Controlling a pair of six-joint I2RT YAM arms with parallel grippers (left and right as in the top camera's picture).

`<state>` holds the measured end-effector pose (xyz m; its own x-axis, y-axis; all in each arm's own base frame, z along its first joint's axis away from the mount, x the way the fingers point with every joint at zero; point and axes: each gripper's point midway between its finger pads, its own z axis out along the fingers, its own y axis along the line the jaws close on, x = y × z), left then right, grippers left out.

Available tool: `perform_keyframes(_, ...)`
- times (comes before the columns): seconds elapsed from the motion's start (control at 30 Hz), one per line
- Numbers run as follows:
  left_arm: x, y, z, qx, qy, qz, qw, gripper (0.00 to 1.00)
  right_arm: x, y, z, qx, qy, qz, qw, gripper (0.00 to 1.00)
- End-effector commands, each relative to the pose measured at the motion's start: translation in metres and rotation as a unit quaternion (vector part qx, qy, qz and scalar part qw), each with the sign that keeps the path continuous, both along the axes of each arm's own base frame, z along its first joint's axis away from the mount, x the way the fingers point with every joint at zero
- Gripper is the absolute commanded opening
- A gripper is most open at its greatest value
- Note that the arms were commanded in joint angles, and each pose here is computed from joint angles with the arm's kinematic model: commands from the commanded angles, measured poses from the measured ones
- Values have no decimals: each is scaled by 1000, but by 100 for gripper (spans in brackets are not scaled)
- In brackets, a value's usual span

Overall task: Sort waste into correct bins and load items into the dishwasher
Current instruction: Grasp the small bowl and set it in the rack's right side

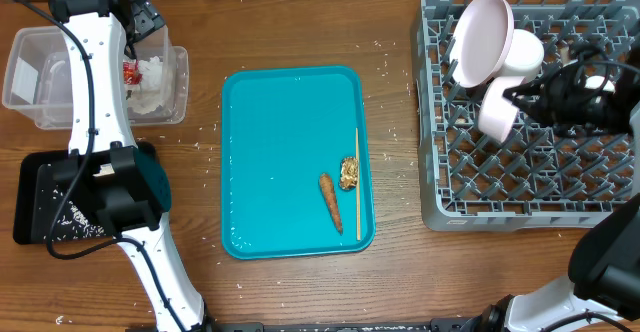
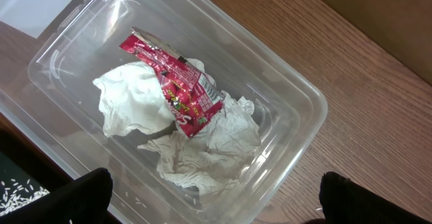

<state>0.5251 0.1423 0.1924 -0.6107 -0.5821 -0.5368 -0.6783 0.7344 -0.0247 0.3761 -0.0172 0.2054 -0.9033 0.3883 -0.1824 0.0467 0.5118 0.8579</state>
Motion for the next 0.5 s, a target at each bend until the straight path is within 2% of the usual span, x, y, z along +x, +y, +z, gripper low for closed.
perform_keyframes(0.0, 0, 3, 15, 7, -17, 8, 1000, 100, -4, 8, 4, 49, -40, 9, 998, 4)
perform_keyframes(0.17, 0, 3, 15, 7, -17, 8, 1000, 100, -2, -5, -3, 45, -34, -13, 998, 4)
perform_keyframes(0.27, 0, 3, 15, 7, -17, 8, 1000, 100, -1, -29, -12, 28, 0, -59, 998, 6)
perform_keyframes(0.47, 0, 3, 15, 7, -17, 8, 1000, 100, -9, -47, -29, -8, 43, -87, 995, 6)
